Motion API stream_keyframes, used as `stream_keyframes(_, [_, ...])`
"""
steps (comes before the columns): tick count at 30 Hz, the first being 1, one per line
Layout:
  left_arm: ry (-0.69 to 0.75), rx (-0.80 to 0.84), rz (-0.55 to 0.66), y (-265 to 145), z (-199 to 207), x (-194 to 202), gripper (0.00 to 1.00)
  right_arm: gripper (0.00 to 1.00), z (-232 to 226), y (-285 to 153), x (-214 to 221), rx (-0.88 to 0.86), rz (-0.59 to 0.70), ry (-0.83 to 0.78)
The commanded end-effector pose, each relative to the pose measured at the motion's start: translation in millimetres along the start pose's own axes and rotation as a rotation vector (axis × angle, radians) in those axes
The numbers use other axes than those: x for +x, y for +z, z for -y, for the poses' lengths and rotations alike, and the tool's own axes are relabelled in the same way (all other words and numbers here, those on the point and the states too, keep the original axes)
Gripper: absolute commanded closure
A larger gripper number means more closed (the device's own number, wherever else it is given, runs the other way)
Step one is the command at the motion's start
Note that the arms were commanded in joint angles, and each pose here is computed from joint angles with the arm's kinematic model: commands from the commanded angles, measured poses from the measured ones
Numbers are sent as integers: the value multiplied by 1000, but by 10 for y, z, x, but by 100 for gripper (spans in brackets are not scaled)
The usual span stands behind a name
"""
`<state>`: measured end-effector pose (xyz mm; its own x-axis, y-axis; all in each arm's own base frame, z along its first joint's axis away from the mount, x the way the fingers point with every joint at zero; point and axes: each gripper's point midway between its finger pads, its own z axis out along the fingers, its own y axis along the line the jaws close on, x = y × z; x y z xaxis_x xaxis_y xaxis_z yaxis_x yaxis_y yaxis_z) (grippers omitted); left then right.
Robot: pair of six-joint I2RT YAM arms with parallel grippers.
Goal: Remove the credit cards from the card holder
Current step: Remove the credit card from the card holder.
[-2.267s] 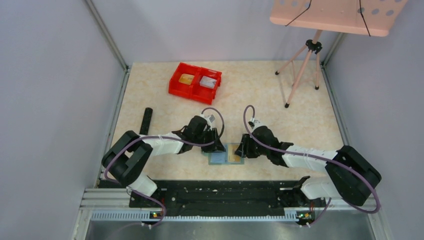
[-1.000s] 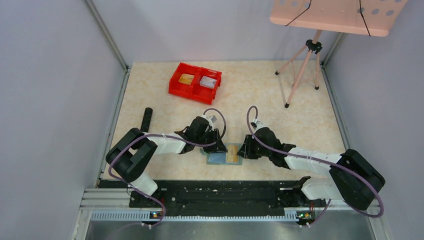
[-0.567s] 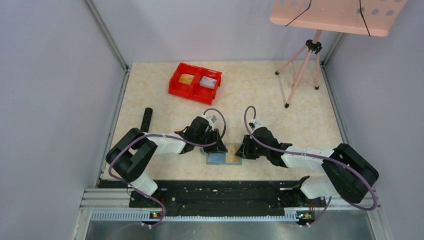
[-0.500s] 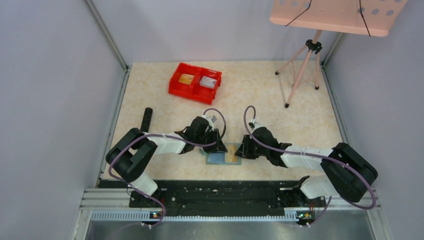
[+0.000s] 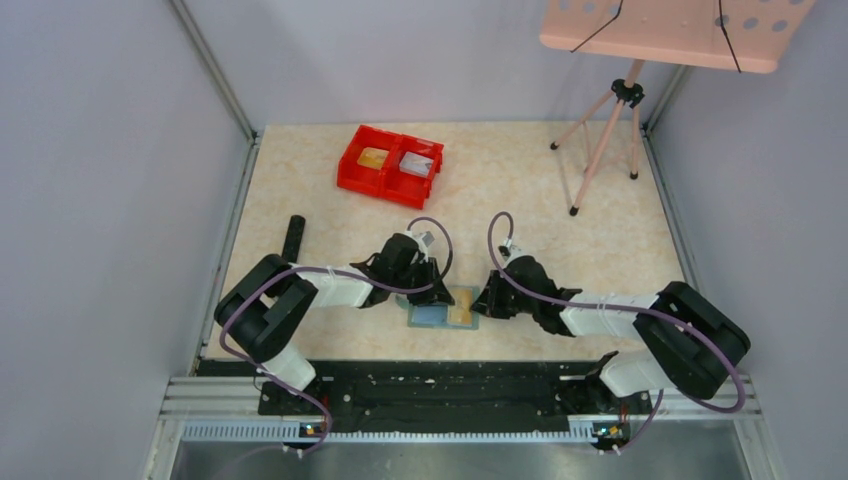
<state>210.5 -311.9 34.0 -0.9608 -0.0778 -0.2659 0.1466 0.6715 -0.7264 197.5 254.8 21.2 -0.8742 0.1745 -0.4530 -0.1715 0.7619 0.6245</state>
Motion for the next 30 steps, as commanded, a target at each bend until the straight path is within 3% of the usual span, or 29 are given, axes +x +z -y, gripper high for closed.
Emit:
stream_keyframes(1, [22,74,19,-21,206,-54,80,92,79,23,63,15,-15,9])
stream_keyframes(5, [18,78,19,-39,227,-54,100,92,105,23,68,27,-13,12])
stream_keyframes(19, [17,72,1,-151,123,-71,100,95,297,2,125,112,-16,37])
stream_keyframes(30, [33,197,-44,-225,272,-52,100,95,318,12,138,119,-20,34])
